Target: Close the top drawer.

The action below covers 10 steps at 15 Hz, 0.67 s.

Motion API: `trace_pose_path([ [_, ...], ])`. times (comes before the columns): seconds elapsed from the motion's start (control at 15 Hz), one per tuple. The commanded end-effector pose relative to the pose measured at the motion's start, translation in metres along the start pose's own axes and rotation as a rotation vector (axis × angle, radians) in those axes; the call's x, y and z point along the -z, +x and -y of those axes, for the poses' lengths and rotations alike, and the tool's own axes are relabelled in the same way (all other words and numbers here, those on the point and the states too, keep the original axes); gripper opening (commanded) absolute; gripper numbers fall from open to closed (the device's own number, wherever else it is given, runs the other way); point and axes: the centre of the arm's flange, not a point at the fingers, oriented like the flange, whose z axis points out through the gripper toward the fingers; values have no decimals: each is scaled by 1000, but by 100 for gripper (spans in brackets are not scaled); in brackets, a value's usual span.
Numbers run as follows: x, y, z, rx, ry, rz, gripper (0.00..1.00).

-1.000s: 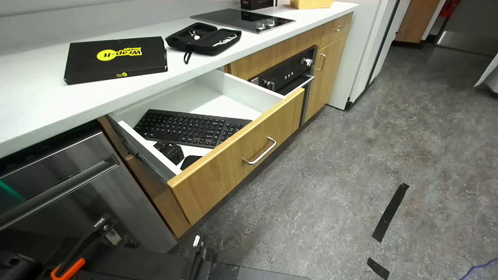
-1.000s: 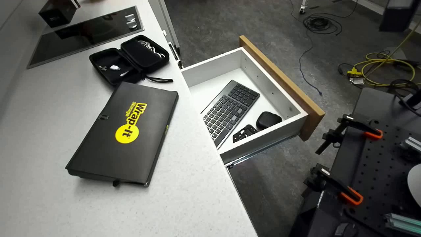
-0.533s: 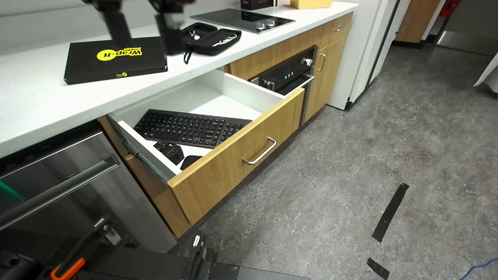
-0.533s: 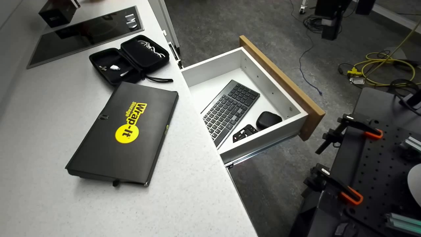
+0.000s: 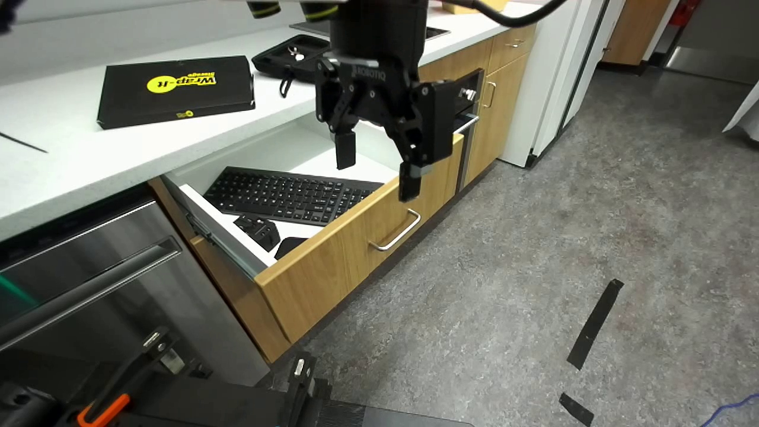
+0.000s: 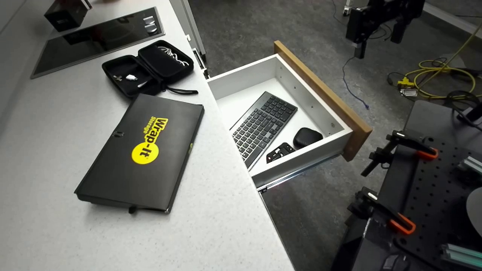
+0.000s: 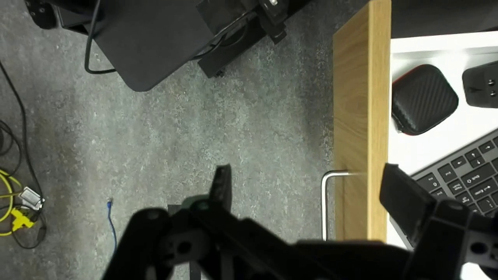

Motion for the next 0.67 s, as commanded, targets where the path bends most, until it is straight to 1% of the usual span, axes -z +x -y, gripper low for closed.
trace_pose_path([
  [0.0,1,-1,2,4,0,-3,100],
  [0.2,6,-2,5,11,2,-15,100],
  [0.27,0,2,6,-27,-22,-46,100],
  [0.6,-36,58,-16,-221,-63,-156,100],
])
